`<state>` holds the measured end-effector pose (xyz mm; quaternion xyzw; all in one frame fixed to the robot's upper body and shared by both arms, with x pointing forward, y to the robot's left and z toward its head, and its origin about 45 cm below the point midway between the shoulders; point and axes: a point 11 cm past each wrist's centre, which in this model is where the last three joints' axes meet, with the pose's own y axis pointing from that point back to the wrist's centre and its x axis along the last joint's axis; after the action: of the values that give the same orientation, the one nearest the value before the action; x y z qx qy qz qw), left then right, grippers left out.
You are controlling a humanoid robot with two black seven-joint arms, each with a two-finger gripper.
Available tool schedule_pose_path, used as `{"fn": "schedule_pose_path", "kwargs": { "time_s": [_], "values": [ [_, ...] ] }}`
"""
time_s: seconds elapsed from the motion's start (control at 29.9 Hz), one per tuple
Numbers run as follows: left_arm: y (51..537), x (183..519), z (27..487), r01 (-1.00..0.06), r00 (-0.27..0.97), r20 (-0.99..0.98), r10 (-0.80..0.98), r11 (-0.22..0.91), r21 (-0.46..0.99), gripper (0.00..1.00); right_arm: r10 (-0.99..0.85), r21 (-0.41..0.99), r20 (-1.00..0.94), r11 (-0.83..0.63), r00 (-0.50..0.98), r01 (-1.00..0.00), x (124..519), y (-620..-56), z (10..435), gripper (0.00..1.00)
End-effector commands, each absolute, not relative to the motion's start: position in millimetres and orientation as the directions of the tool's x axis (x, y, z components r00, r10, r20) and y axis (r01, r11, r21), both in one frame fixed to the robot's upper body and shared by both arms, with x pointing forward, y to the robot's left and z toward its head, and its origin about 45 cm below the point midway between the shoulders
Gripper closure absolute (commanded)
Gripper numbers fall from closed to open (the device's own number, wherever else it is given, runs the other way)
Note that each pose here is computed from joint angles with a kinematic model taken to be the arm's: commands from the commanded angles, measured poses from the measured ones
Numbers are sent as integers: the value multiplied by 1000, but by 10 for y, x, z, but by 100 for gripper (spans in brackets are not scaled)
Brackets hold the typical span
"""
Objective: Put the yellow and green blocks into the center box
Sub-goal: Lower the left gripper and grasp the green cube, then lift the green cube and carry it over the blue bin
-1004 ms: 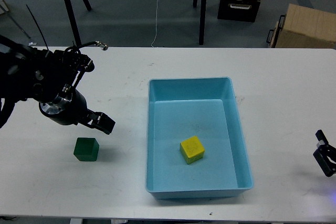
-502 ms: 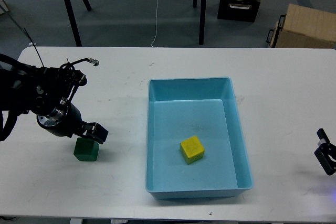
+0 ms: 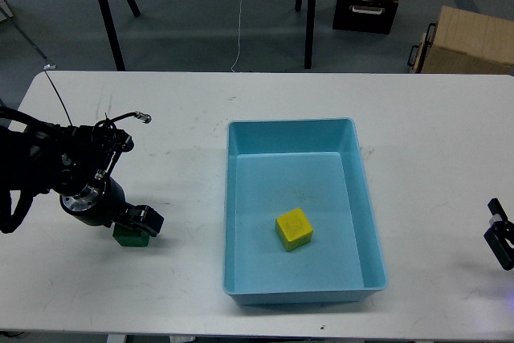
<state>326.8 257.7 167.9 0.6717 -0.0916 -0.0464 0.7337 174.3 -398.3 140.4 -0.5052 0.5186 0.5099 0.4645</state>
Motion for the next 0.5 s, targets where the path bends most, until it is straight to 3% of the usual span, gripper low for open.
{"fn": "schedule_pose_path", "kwargs": {
  "time_s": [0.0, 0.13, 0.33, 0.47],
  "values": [
    [2535, 3285, 1687, -63, 973, 82, -217, 94, 994, 40, -50, 59, -997, -30, -58, -998, 1745, -3983, 1404, 2],
    [2572, 3299, 1699, -79, 960, 92, -263, 60, 995, 97, -52, 62, -997, -29, -60, -998, 1735, -3992, 1403, 2],
    [2490, 3451, 1986, -141, 952, 165, -257, 108, 984, 100, -62, 57, -997, -17, -56, -998, 1729, -4045, 1432, 2],
    [2123, 3836, 2690, -299, 892, 346, -292, 194, 934, 100, -61, 57, -997, -18, -56, -998, 1729, -4040, 1429, 2]
  ]
}}
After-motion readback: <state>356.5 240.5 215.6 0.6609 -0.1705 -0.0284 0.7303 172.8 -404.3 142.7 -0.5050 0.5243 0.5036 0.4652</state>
